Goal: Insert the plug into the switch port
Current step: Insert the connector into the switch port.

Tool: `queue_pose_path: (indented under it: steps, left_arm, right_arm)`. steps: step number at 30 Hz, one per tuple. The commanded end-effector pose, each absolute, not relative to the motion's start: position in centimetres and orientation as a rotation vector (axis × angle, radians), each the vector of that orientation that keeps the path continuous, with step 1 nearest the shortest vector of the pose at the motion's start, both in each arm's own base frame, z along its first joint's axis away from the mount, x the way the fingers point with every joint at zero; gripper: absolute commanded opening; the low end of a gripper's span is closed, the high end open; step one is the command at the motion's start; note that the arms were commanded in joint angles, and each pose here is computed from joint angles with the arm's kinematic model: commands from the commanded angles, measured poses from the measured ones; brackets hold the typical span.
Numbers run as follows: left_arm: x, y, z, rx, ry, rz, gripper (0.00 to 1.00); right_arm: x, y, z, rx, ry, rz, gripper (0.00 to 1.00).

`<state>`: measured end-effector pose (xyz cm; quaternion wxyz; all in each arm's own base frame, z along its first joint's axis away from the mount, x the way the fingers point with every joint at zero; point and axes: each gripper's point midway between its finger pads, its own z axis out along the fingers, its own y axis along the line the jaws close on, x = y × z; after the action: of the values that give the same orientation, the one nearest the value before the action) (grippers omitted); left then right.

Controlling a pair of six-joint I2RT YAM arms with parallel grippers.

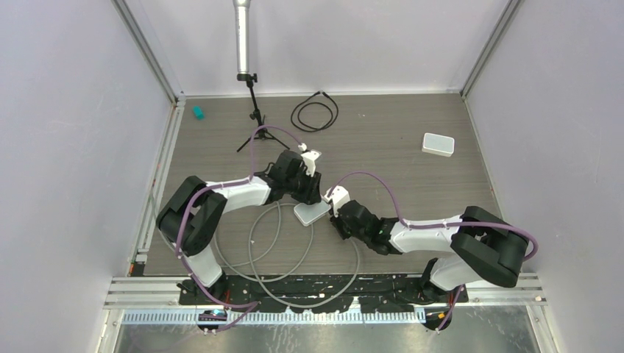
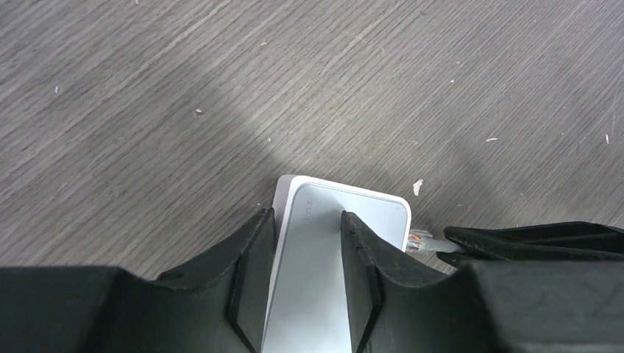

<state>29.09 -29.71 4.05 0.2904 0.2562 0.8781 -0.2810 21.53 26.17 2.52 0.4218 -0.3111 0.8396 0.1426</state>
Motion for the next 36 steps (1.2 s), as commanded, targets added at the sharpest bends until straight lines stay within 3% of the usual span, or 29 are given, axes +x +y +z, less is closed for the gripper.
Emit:
queue_pose_path:
  steps: [1, 36]
  left_arm:
    - [26.6, -29.6, 2.2, 0.747, 2.444, -0.761, 0.40]
    - [26.5, -29.5, 1.7, 0.763, 2.469, -0.737, 0.42]
  right_arm:
    - [23.3, 27.8, 6.8, -0.655, 1.928, 0.432, 0.01]
    - [22.9, 27.1, 3.7, -0.597, 1.920, 0.323, 0.01]
